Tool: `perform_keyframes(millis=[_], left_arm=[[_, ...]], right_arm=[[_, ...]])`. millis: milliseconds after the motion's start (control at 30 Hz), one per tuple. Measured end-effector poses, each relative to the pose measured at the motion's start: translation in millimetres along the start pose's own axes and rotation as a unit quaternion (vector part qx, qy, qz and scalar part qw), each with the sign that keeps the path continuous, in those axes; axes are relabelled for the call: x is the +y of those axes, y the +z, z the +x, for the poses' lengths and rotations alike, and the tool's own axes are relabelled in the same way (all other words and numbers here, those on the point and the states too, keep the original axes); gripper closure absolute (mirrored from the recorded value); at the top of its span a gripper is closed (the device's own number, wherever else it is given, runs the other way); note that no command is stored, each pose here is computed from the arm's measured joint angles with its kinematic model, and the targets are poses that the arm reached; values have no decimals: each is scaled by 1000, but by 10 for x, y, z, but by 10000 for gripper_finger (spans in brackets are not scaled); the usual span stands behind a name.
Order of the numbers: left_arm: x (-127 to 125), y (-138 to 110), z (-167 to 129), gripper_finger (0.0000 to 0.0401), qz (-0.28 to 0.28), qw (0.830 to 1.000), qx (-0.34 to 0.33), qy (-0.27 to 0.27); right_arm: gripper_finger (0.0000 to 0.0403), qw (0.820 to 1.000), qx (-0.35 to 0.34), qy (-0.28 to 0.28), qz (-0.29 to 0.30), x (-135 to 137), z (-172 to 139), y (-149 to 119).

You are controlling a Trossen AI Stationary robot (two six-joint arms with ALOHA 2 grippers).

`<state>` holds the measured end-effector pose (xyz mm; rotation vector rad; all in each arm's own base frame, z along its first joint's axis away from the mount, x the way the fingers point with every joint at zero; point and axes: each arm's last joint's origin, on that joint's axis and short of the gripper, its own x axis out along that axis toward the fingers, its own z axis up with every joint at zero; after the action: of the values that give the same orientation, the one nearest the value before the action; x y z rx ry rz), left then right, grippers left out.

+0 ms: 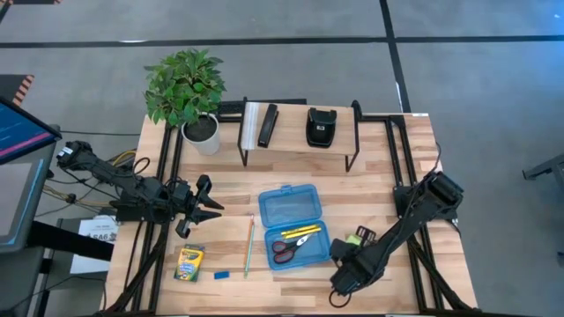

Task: Pack school essentials
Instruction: Put the green sticky notes into the blue supply box

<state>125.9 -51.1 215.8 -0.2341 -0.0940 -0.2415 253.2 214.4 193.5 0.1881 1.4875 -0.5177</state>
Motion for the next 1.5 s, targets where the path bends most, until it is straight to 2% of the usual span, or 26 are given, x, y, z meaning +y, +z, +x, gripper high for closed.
perform_keyframes(millis=[367,633,767,867,1167,1367,1500], left_arm=[[0,0,0,315,0,1000,0,1],[0,1,0,315,0,1000,-1,1],[0,1,0,315,0,1000,0,1],[2,-5,0,315,0,1000,2,1],[4,-16,0,315,2,1000,8,4],[6,-13,0,315,-1,1000,6,7],[7,-14,0,315,-2,1000,6,8]], right_arm=[[402,998,-63,-15,-21,-63,-485,245],[403,982,-174,37,-67,-82,-737,720],[403,969,-214,55,-108,-94,-735,948],[403,964,-217,41,-146,-65,-646,1046],[403,950,-180,4,-255,221,-292,977],[402,951,-167,7,-261,273,-258,915],[367,953,-159,9,-258,250,-257,929]])
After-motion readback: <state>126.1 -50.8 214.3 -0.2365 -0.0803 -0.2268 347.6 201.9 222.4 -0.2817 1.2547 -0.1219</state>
